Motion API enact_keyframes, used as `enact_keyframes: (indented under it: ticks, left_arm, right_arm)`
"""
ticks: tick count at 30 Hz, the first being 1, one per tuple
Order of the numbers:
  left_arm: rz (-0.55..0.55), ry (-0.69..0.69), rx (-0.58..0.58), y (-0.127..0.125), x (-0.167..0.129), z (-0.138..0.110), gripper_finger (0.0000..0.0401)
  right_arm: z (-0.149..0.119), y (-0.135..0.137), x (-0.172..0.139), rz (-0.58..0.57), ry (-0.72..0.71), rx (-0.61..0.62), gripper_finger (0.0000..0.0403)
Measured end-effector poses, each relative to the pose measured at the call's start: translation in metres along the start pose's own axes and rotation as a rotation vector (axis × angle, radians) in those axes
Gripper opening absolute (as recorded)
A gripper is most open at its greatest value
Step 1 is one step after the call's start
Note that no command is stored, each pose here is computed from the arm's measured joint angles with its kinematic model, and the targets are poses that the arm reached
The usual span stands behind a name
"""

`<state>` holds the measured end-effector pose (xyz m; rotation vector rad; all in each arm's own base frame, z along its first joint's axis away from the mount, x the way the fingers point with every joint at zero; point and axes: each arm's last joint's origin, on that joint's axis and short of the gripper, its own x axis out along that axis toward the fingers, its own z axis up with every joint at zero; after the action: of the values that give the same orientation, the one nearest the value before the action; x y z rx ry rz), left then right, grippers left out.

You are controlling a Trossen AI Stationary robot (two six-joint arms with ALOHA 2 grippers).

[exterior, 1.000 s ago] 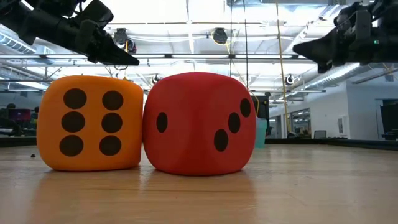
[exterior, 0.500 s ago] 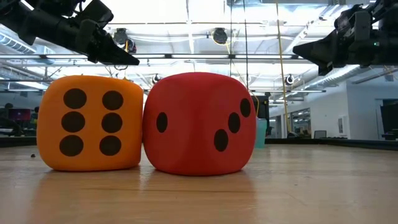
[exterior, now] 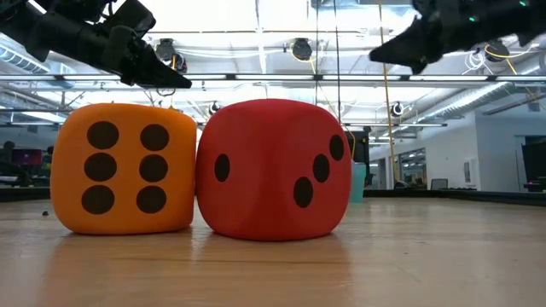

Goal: Pick & Place Dice
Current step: Put the large red dice into the blue bin

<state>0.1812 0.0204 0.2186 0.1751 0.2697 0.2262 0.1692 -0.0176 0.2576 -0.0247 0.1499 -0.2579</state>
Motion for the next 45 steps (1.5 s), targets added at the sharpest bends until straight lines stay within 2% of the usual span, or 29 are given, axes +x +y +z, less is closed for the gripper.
enact_keyframes:
  ticks: [8,16,22,27,32,36,40,45]
  left_arm:
    - [-0.005,-0.001,-0.001,0.000,0.000,0.000,0.0021]
    - [-0.005,-0.002,-0.001,0.000,0.000,0.000,0.0021]
    - [-0.005,-0.002,-0.018,0.000,0.000,0.000,0.0021]
    - [-0.004,-0.009,-0.021,0.000,0.000,0.001,0.0021]
    - [-0.003,-0.023,-0.036,0.000,0.000,0.002,0.0021]
    - [-0.004,-0.026,-0.043,0.000,0.000,0.003,0.0021]
    - [-0.004,-0.026,-0.050,0.000,0.000,0.003,0.0021]
    - [-0.005,-0.026,-0.077,0.000,0.000,0.003,0.0021]
  right_arm:
    - [0.006,0.016,0.033,0.031,0.087,-0.062,0.0117]
    - [-0.004,0.023,0.045,0.049,0.138,-0.071,0.0222]
    - [-0.003,0.036,0.050,0.104,0.096,-0.126,0.0309]
    - [-0.005,0.051,0.056,0.166,0.062,-0.069,0.0384]
    - [-0.023,0.069,0.073,0.291,0.123,0.052,0.0395]
    - [-0.020,0.085,0.088,0.380,0.183,0.146,0.0399]
    - [-0.008,0.109,0.105,0.468,0.231,0.131,0.0400]
    - [0.009,0.139,0.127,0.570,0.363,0.110,0.0400]
